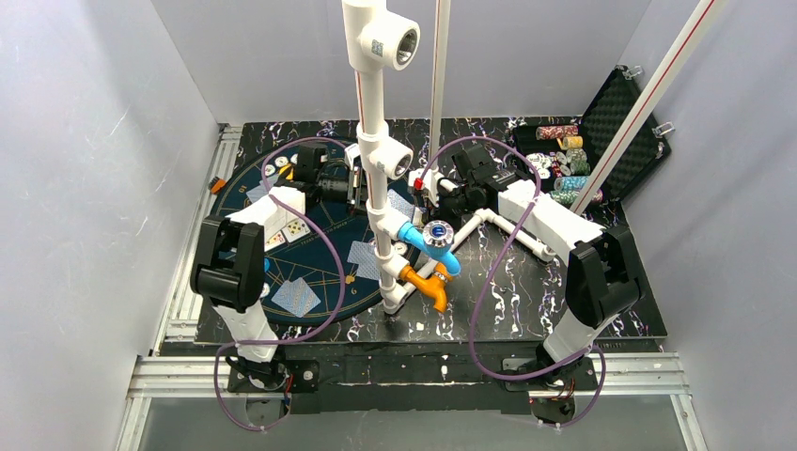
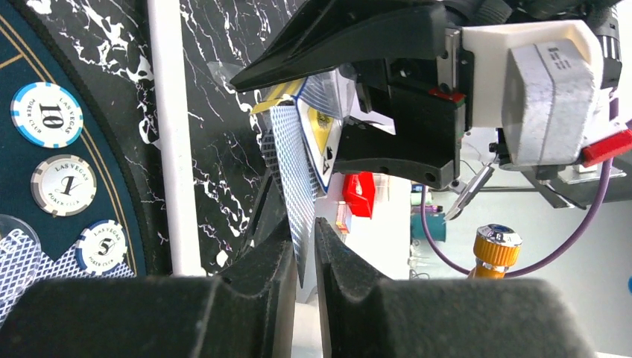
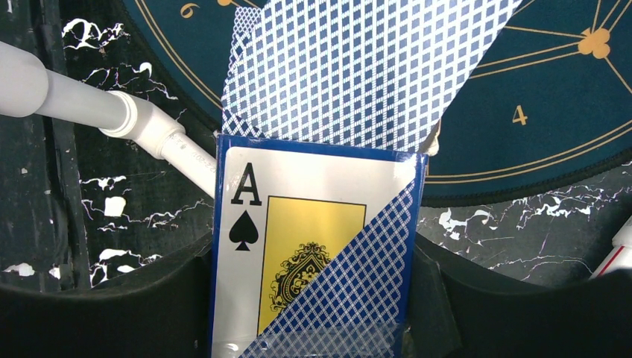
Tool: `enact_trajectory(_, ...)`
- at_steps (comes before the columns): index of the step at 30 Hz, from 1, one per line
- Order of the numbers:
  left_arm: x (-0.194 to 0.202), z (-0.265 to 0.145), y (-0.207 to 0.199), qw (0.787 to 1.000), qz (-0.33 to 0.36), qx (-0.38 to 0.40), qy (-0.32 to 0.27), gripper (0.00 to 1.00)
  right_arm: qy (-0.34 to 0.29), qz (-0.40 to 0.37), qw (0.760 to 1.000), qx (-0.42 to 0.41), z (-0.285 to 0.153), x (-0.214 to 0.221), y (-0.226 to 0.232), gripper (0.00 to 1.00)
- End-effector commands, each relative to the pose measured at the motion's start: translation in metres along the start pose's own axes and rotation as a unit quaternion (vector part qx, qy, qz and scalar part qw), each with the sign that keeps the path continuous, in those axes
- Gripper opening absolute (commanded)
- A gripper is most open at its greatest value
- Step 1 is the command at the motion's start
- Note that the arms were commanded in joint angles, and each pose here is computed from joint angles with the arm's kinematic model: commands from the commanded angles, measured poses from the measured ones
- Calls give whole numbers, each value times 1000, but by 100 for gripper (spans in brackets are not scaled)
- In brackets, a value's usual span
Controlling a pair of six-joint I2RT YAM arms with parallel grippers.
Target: Distribute texas hold em gaming equipment
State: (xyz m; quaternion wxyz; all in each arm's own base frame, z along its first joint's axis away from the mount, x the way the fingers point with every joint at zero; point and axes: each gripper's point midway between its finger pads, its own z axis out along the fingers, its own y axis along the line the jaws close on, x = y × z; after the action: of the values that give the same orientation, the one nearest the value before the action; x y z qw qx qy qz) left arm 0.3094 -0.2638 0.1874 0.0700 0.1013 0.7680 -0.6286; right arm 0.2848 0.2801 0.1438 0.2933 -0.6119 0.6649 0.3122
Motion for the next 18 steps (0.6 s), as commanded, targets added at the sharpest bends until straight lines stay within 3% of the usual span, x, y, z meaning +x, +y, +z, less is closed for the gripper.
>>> enact_trajectory(1, 6, -9, -23, 999, 42, 3, -3, 14, -25, -25, 999, 15, -12, -17, -2, 1)
enact_trajectory(5, 9, -10, -21, 999, 36, -1, 0, 15, -29, -26, 999, 15, -12, -21, -3, 1)
enact_trajectory(10, 10, -11, -23, 999, 44, -7, -3, 0, -31, -26, 999, 14, -13, -23, -2, 1)
enact_trajectory(18, 3, -27, -33, 998, 59, -11, -24, 0, -30, -21, 999, 14, -15, -19, -2, 1)
